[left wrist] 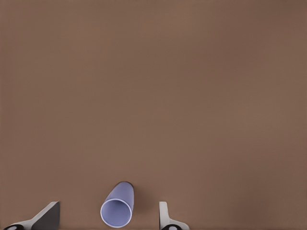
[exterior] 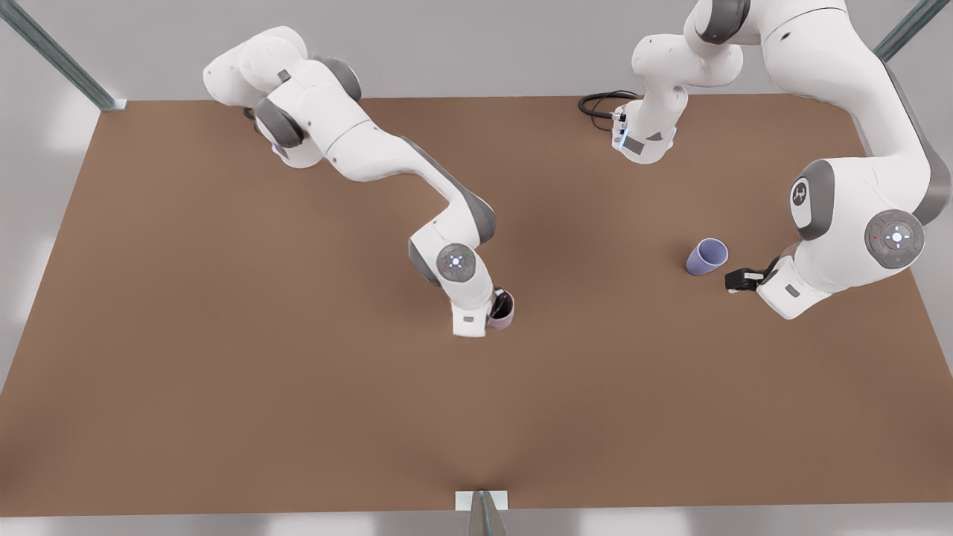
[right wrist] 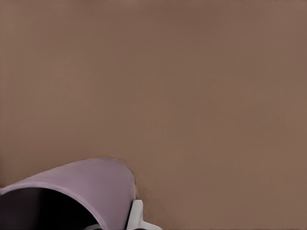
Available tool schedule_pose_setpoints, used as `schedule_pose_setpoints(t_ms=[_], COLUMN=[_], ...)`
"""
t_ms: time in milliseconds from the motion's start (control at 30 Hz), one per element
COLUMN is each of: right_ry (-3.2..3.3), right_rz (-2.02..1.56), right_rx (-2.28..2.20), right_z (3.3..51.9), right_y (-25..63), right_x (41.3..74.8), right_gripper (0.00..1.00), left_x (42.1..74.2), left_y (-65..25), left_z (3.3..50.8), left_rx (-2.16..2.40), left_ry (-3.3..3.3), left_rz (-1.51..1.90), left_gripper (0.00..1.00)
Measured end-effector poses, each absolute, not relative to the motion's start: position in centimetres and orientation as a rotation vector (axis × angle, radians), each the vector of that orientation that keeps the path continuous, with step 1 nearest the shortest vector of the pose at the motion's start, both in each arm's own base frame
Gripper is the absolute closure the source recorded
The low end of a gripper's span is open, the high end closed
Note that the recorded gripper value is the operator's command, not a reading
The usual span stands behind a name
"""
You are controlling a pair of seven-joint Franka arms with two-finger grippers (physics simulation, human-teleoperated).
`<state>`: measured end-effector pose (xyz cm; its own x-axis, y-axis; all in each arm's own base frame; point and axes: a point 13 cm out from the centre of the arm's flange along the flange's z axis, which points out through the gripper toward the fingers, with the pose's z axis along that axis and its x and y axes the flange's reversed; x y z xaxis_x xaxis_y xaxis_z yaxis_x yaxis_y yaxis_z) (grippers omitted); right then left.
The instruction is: Stack the cups, with the pink cup at the bottom and the purple cup at the top
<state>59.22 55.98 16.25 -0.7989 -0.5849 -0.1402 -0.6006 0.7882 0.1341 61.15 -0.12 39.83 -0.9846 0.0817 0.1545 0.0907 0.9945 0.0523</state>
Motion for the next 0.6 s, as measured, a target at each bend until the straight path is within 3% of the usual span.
schedule_pose_setpoints(t_ms=[433,467,500,567,600], right_ry=[3.079,3.088,3.094,3.102,3.105], right_rz=[0.182,0.179,0.175,0.17,0.165], right_rx=[-0.335,-0.294,-0.25,-0.169,-0.132], right_z=[10.8,10.6,10.4,10.4,10.4], right_y=[58.0,57.9,57.7,57.4,57.3], right_x=[56.9,56.9,57.0,57.2,57.3], right_gripper=[0.79,0.61,0.53,0.19,0.19], left_x=[61.1,61.1,61.1,61.0,61.0], left_y=[-0.2,-0.2,-0.2,-0.1,-0.1], left_z=[39.9,39.9,40.0,40.0,40.0], left_rx=[-0.133,-0.133,-0.132,-0.13,-0.13], left_ry=[-2.987,-2.986,-2.987,-2.987,-2.988], left_rz=[-0.088,-0.088,-0.088,-0.088,-0.088], left_gripper=[0.0,0.0,0.0,0.0,0.0])
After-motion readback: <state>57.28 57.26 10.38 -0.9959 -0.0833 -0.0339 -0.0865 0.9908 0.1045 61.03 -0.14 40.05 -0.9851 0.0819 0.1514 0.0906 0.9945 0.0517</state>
